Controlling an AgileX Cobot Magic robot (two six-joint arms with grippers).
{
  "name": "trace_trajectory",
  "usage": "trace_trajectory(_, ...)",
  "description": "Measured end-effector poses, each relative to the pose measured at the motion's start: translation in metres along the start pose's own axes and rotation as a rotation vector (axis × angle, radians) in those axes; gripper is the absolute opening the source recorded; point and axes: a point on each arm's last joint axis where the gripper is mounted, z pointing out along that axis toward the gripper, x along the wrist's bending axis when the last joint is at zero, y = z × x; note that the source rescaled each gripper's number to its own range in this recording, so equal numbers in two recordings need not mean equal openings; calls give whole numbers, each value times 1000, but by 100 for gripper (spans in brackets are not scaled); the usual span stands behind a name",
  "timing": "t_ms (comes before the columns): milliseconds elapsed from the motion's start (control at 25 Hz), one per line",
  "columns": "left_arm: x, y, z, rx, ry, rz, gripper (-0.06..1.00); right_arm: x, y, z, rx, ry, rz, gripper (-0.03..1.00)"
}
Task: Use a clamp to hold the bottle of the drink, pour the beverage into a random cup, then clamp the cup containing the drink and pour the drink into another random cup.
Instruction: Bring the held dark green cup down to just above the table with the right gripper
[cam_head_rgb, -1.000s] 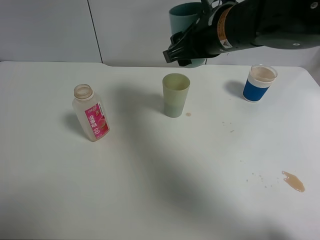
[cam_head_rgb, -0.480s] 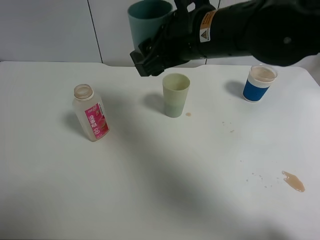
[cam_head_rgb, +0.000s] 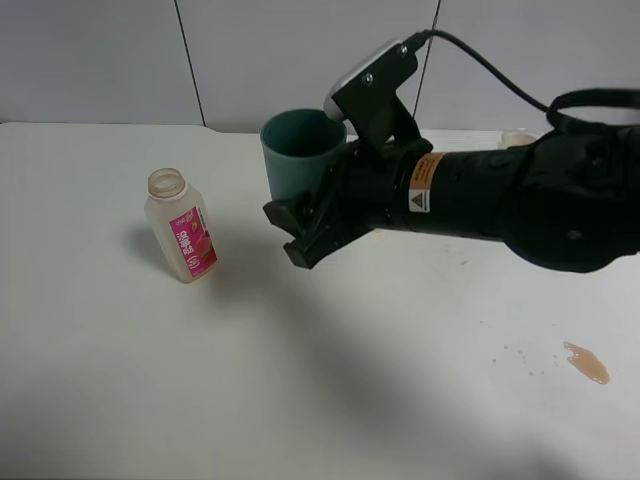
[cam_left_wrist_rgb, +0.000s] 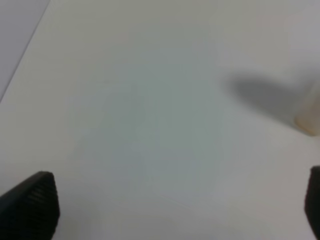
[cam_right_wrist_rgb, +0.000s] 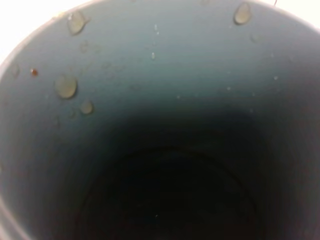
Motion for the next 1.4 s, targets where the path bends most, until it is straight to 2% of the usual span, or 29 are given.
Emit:
trace_trajectory(200,0,0,0,0,0,0,100,4,-29,16,49,19,10,2)
trace_trajectory(720,0,0,0,0,0,0,100,13,-80,60,26,56,22,2)
trace_trajectory(920,0,0,0,0,0,0,100,15,-91,67,12,63,-15,2)
trace_trajectory(1400,0,0,0,0,0,0,100,17,-107,75,13,70,-12,2)
